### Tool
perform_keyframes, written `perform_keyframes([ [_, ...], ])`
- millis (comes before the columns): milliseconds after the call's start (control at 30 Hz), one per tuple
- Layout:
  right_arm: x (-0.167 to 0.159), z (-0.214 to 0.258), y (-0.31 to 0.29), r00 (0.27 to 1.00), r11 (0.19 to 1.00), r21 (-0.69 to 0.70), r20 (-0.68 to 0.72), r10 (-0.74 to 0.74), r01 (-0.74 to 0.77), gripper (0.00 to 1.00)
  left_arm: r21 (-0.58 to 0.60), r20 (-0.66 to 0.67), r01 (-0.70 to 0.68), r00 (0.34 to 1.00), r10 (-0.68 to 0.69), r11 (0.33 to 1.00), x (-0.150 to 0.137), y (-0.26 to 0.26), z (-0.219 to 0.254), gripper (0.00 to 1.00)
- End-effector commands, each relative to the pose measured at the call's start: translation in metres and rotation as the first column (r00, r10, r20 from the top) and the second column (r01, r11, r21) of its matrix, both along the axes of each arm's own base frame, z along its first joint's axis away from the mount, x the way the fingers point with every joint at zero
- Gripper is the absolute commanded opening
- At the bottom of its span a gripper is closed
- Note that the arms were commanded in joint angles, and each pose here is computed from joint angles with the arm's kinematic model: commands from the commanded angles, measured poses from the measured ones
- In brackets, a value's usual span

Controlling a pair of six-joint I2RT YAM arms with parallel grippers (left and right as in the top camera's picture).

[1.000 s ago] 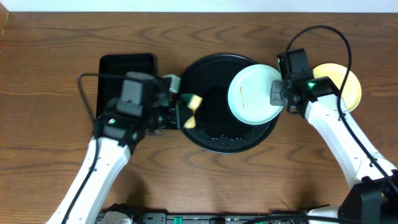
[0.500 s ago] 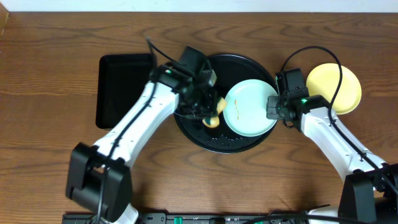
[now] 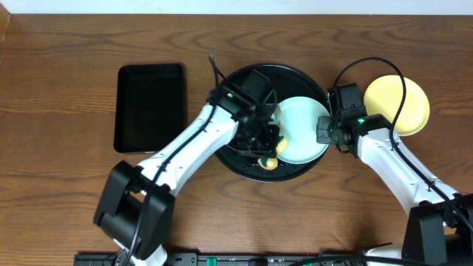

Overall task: Clean dirty plates on tray and stack at the side
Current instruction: 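Scrub the pale blue plate with the sponge while the right gripper holds it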

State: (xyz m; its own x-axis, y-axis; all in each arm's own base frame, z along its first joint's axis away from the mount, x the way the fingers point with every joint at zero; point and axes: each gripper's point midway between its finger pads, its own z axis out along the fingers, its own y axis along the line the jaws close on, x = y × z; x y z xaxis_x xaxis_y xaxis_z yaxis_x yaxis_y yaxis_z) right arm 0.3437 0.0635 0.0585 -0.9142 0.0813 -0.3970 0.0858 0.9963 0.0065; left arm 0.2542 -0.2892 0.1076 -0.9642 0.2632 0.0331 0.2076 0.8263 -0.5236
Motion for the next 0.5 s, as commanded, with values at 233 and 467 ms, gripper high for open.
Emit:
perform_keyframes([
  [233, -0.003, 0.0, -0.003, 1.0, 1.0, 0.004, -0.004, 0.0, 0.0, 0.01, 0.022, -0.061, 0.005, 0.998, -0.004, 1.0, 0.001, -0.014, -0.03, 0.08],
  [467, -0.003, 0.0, -0.003, 1.0, 1.0, 0.004, -0.004, 0.0, 0.0, 0.01, -0.037, -0.086, 0.014, 0.996, -0.017, 0.999, 0.004, -0.028, -0.041, 0.08],
])
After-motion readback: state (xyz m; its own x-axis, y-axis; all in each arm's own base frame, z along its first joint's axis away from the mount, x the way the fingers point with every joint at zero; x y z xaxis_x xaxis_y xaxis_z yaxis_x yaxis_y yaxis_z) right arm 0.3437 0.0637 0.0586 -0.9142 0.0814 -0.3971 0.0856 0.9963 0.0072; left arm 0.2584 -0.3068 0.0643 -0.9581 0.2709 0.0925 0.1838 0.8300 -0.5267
